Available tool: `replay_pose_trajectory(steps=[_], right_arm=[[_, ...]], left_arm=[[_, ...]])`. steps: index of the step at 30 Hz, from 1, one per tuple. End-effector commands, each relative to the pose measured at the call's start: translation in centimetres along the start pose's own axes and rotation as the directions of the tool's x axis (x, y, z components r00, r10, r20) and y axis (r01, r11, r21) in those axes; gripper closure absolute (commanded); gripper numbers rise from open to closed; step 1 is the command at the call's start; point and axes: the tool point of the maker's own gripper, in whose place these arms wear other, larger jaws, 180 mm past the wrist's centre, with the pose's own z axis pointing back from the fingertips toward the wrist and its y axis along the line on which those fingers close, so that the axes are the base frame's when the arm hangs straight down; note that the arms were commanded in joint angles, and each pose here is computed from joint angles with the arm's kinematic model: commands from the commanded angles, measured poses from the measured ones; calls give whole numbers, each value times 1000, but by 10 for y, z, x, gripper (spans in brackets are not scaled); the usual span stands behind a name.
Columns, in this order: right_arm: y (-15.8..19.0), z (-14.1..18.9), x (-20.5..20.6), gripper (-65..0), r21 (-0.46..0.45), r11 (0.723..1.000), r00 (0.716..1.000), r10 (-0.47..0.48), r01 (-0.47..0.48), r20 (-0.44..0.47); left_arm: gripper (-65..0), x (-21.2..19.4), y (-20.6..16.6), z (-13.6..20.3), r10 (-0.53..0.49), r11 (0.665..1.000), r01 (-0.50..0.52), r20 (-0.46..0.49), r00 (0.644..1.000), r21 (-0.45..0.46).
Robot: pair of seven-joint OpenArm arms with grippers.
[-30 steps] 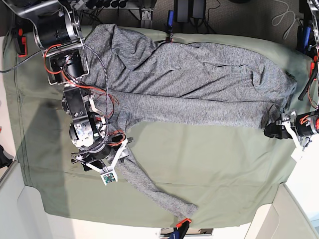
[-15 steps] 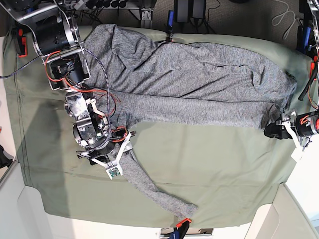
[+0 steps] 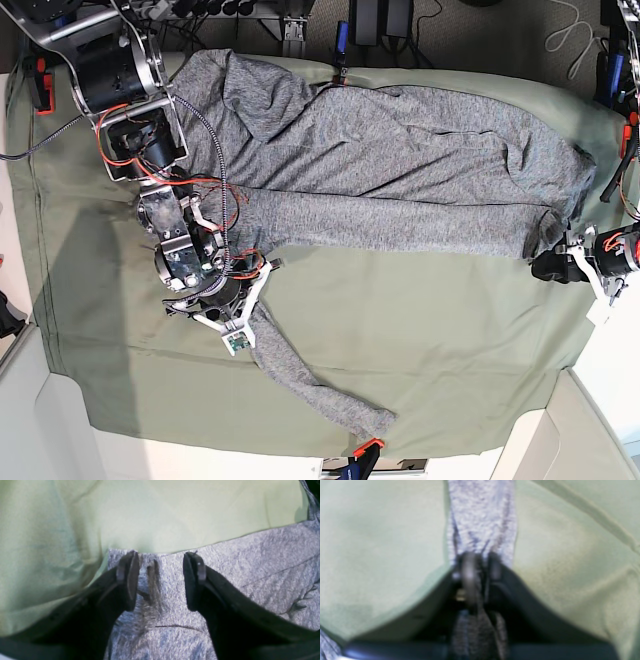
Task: Fold the T-shirt properly
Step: 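Grasp the hanging sleeve with the right gripper and drag it inward, then release the sleeve and move the left gripper to the other sleeve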
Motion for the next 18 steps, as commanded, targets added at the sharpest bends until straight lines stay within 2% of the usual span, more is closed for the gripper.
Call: replay_pose_trajectory(steps=[1, 9, 12, 14, 18], right_arm=[[-6, 1, 13, 0, -19, 1000, 1000, 6, -6, 13], [63, 6, 36, 0, 111, 994, 1000, 4, -2, -21], [90, 17, 57, 0, 169, 986, 999, -9, 2, 42], [109, 29, 69, 0, 244, 970, 995, -46, 22, 92], [138, 50, 71, 0, 312, 949, 991, -8, -33, 131]], left_arm=[[-314, 23, 4, 13, -21, 1000, 20, 61, 998, 10], [-314, 23, 5, 13, -21, 1000, 20, 60, 998, 11], [-314, 25, 5, 14, -22, 1000, 22, 65, 998, 11], [-314, 29, 5, 15, -27, 1000, 26, 67, 997, 15], [-314, 45, 11, 27, -36, 999, 33, 102, 994, 34]])
